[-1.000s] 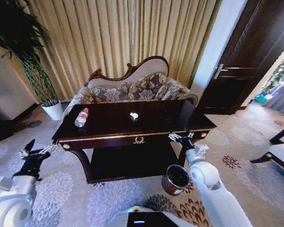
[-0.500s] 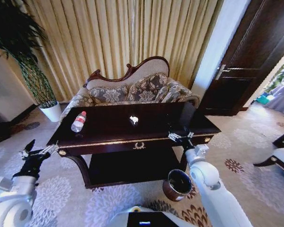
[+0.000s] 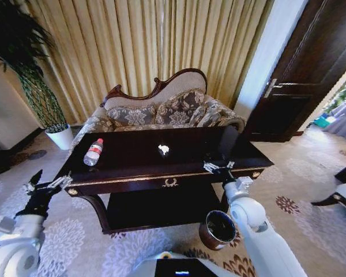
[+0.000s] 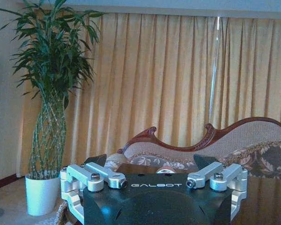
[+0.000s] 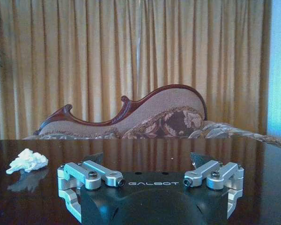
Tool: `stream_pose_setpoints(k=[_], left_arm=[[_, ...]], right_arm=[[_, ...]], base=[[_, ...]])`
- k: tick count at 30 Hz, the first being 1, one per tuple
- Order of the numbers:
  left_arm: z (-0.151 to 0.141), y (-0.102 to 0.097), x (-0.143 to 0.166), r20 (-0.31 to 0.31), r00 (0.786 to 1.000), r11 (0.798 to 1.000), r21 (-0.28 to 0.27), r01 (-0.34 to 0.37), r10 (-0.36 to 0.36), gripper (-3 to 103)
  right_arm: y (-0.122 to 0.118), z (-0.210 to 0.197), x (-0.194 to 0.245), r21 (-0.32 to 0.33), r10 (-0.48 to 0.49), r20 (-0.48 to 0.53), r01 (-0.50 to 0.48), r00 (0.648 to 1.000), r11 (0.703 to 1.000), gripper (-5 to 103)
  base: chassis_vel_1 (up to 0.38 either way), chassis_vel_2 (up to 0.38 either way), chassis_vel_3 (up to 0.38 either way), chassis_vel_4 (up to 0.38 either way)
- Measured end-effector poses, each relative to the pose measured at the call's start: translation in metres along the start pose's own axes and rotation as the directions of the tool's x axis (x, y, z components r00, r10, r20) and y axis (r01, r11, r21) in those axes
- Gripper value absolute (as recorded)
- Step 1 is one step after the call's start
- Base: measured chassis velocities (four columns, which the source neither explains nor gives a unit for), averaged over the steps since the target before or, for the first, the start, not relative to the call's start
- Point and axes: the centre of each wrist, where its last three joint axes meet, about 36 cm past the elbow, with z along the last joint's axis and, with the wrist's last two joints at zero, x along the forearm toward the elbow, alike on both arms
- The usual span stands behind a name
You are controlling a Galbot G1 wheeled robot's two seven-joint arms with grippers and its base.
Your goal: Move to the front of the table and place the trash on the table into the trash bin.
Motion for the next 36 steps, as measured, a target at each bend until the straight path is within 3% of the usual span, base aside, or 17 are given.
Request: stream_pose_setpoints(k=[5,7,11,19,36], left_arm=[[0.0,0.001,0.001,0.002,1.0,1.0,0.001,0.011,-0.011,100],[-0.001,0.001,0.003,0.007,1.0,1.0,0.003,0.018,-0.018,100],[-0.002,-0.001,0.007,0.01,1.0,1.0,0.009,0.028,-0.028,100],[-0.002,0.001,0.013,0.022,0.997,0.998,-0.013,0.069,-0.069,100],[-0.005,-0.002,0.015,0.013,0.997,0.997,-0.006,0.077,-0.077,100]], right_arm=[[-0.001,-0.008,-0.008,-0.028,-0.053,-0.027,0.052,0.998,0.998,100],[-0.001,-0.013,-0.014,-0.075,-0.099,-0.061,0.095,0.993,0.993,100],[0.003,-0.016,-0.023,-0.107,-0.164,-0.087,0.155,0.983,0.982,100],[0.018,-0.025,-0.048,-0.092,-0.255,-0.087,0.247,0.963,0.965,100],[0.054,-0.046,-0.086,-0.078,-0.383,-0.067,0.378,0.921,0.923,100]], base=[[0.0,0.0,0.0,0.0],[0.0,0.0,0.0,0.0],[0.0,0.0,0.0,0.0],[0.0,0.0,0.0,0.0],[0.0,0.0,0.0,0.0]])
